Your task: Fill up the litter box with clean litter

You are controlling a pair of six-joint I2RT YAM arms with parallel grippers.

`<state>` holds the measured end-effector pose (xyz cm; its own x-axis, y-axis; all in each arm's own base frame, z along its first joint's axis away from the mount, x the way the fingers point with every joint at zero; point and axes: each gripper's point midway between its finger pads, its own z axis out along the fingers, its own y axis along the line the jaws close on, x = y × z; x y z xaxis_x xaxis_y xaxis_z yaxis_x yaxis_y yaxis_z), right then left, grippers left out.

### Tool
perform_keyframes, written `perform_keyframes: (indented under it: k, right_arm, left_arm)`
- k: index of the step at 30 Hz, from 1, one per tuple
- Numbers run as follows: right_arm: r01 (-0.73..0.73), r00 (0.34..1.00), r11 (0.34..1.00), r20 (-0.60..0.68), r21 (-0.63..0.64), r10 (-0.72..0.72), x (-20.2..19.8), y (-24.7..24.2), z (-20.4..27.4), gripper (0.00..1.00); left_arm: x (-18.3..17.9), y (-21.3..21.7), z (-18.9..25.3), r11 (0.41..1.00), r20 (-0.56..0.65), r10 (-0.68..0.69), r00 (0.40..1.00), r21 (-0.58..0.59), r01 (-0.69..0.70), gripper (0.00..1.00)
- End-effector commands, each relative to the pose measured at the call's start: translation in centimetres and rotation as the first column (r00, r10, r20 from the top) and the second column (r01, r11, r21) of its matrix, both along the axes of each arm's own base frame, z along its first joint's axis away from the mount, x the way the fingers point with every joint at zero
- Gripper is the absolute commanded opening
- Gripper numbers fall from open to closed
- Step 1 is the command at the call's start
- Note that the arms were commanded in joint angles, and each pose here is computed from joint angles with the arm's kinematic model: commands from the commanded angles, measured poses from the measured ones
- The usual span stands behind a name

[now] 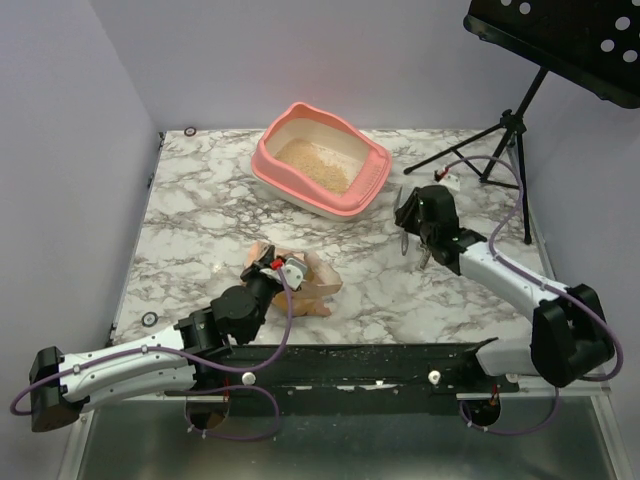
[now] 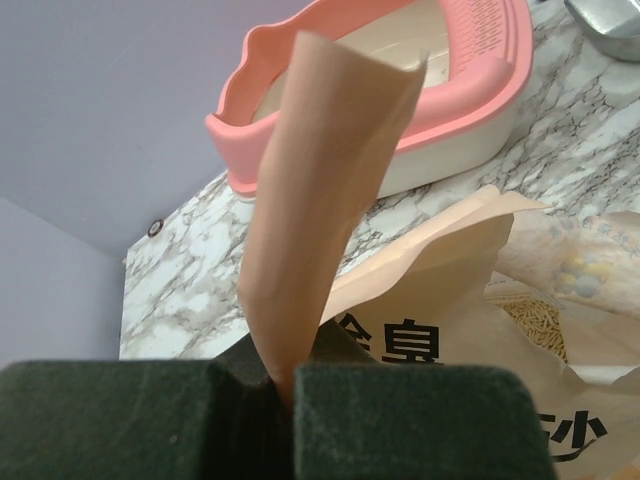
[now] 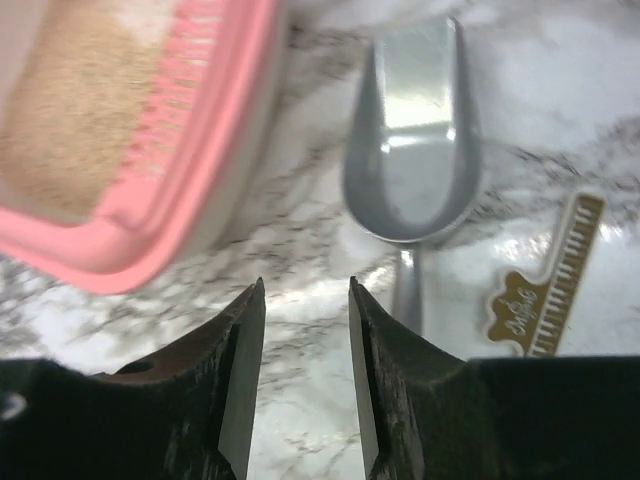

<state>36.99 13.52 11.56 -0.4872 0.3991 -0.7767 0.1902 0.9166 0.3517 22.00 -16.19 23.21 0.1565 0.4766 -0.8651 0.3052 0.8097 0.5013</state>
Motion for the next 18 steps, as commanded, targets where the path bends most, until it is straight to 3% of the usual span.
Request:
perform_keyframes:
  k: [1,4,7,12,13,18]
  right_arm:
    - [-0.325,0.945,0.945,0.029,-0.042,0.326,-1.2,3.6,5.0,0.47]
    - [-0.613,0.788,0.789,0.034,-0.037,0.614,-3.6,7.7,7.1,0.51]
    - [-0.812,0.583,0.584,0.091,0.013,0.808,-7.1,11.4,8.8,0.54]
    - [-0.964,0.259,0.265,0.14,-0.025,0.956,-12.4,15.5,9.3,0.57]
    - [-0.976,0.21,0.216,0.144,-0.028,0.967,-13.1,15.9,9.0,0.58]
    - [-0.986,0.081,0.108,0.207,-0.123,0.975,-13.5,16.8,8.1,0.59]
  left_arm:
    - [0.7,1.1,4.8,0.987,0.064,0.062,0.996,-0.152,-0.052,0.0]
    - [1.0,2.2,6.6,0.971,0.046,0.098,0.994,-0.225,-0.085,0.0]
    - [1.2,3.1,8.5,0.939,0.01,0.115,0.993,-0.328,-0.105,0.0]
    - [1.5,4.2,9.8,0.898,-0.043,0.147,0.988,-0.413,-0.151,0.0]
    - [1.5,4.3,9.7,0.897,-0.059,0.15,0.987,-0.412,-0.161,0.0]
    - [1.5,3.9,9.5,0.898,-0.091,0.134,0.987,-0.411,-0.16,0.0]
